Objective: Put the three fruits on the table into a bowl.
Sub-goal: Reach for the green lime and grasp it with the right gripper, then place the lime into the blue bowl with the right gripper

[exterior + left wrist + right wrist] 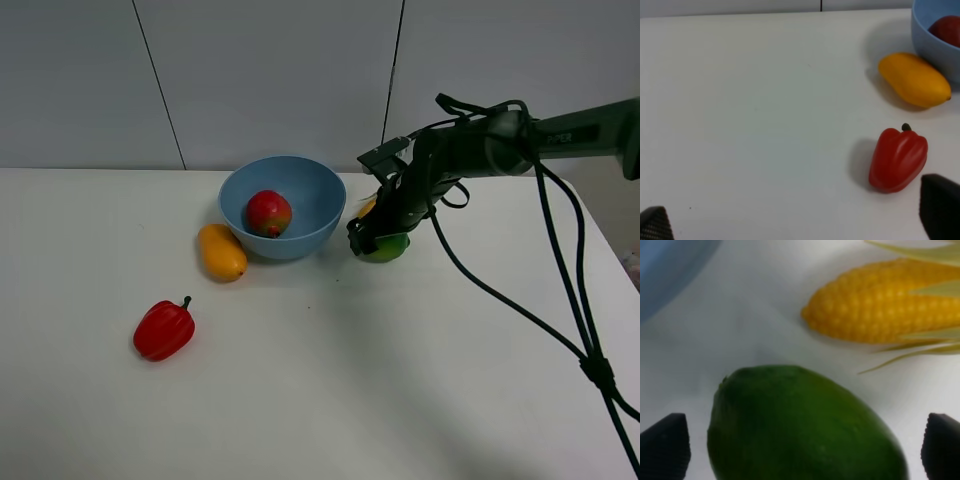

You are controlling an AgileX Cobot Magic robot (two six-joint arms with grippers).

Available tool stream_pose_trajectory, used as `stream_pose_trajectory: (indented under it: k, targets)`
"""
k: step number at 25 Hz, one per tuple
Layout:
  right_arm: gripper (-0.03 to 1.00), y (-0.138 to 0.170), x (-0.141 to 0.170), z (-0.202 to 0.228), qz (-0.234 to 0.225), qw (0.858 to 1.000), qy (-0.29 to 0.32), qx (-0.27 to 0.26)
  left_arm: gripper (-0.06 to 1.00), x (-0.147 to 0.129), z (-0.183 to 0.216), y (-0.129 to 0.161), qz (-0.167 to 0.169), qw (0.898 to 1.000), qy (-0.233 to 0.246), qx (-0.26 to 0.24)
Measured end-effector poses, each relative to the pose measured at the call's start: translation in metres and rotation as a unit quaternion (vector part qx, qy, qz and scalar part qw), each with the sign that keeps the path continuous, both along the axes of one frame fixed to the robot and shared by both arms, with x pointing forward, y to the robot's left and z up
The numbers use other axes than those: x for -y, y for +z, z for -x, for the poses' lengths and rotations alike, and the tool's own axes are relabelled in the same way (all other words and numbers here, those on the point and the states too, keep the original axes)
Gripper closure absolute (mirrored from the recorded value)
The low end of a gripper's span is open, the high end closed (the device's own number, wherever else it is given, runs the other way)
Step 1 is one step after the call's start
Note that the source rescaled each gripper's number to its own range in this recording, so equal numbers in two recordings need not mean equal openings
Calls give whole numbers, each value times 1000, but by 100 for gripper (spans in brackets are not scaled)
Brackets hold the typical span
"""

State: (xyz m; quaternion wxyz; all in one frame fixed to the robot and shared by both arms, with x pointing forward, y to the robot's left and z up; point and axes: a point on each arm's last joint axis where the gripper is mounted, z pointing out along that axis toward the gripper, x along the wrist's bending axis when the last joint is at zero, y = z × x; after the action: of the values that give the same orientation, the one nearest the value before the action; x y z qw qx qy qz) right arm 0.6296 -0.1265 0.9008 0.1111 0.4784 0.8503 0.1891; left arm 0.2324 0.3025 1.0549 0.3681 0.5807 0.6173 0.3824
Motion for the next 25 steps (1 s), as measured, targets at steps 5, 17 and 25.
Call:
stream_pose_trajectory:
  k: [5, 17, 25]
  targets:
    - [85, -5, 0, 1, -1, 1000, -4, -13, -6, 0, 0, 0, 0, 1000, 0, 0]
    - [85, 74, 4, 14, -49, 998, -41, 24, -6, 0, 0, 0, 0, 1000, 0, 0]
    - [85, 146, -25, -14, -148, 980, -48, 121, -6, 0, 0, 0, 0, 1000, 0, 0]
